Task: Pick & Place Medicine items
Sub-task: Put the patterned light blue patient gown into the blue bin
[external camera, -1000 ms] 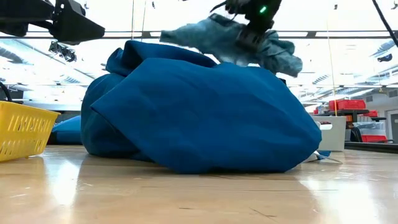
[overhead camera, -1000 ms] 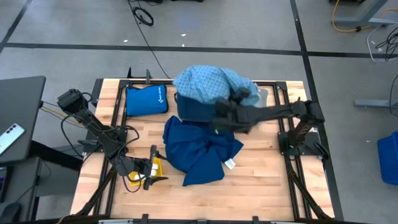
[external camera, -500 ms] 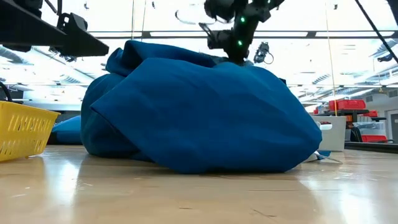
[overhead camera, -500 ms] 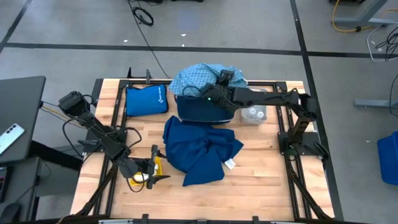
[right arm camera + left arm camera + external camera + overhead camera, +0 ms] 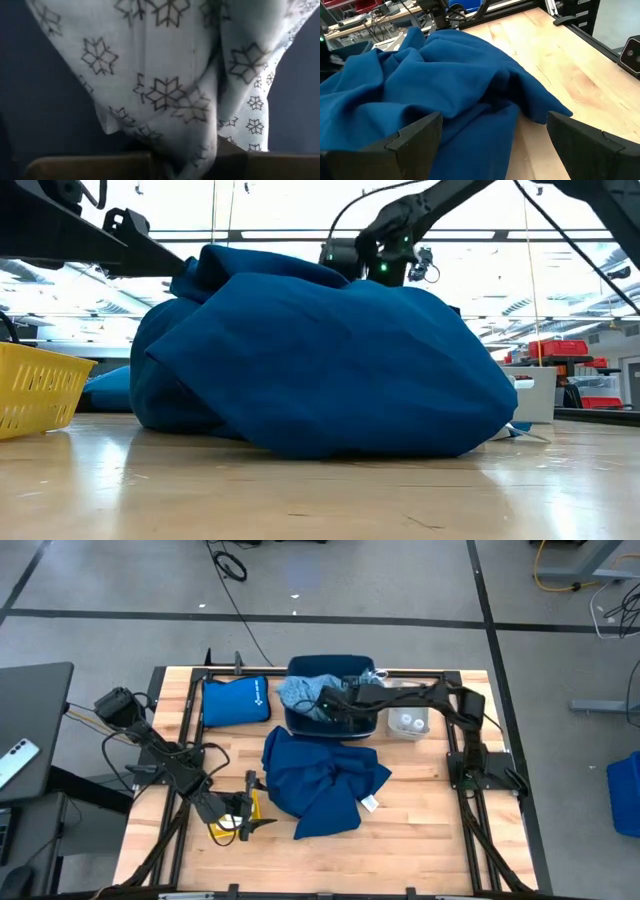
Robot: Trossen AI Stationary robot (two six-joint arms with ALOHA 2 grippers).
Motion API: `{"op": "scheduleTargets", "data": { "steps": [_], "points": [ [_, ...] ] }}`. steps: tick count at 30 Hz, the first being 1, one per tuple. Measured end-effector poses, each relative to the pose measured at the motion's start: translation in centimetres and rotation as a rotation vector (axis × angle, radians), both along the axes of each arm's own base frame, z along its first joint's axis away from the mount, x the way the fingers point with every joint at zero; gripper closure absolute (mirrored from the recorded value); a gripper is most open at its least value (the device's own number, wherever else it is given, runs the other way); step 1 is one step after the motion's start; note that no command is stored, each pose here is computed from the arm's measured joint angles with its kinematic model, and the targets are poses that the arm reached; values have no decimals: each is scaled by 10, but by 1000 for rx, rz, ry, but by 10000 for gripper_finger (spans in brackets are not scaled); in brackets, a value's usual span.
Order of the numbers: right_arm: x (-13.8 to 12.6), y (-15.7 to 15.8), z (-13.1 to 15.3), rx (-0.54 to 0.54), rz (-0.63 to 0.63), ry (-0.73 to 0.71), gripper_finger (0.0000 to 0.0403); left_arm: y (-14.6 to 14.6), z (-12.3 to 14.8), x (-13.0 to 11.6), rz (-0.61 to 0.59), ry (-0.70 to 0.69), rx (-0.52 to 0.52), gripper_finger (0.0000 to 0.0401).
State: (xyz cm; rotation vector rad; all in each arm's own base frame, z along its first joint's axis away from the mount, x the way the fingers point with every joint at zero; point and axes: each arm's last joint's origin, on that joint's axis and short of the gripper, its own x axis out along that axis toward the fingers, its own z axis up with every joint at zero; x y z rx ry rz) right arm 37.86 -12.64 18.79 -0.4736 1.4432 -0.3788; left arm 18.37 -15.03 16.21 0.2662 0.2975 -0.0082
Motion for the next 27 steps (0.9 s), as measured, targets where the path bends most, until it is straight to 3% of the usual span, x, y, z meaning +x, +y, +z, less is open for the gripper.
{"op": "scheduleTargets", "data": {
  "steps": [5,10,13,16,20,23,27],
  "points": [
    [-3,-4,-16,184,-11,16,360,1,0,1,-2,3,-6,39],
    [-2,-2,-17,193,-13,14,359,1,0,1,-2,5,-12,39],
    [-1,-2,-17,183,-14,8,323,1,0,1,0,7,-18,39],
    [-1,-2,-17,115,-39,17,263,1,-1,1,1,9,-18,39],
    [1,4,-13,-92,-62,67,202,1,-1,1,1,9,-18,39],
    [2,11,-3,-200,-52,65,175,1,-1,1,1,9,-18,39],
    [3,23,14,-237,-36,4,165,1,-1,1,1,8,-18,39]
  ]
}}
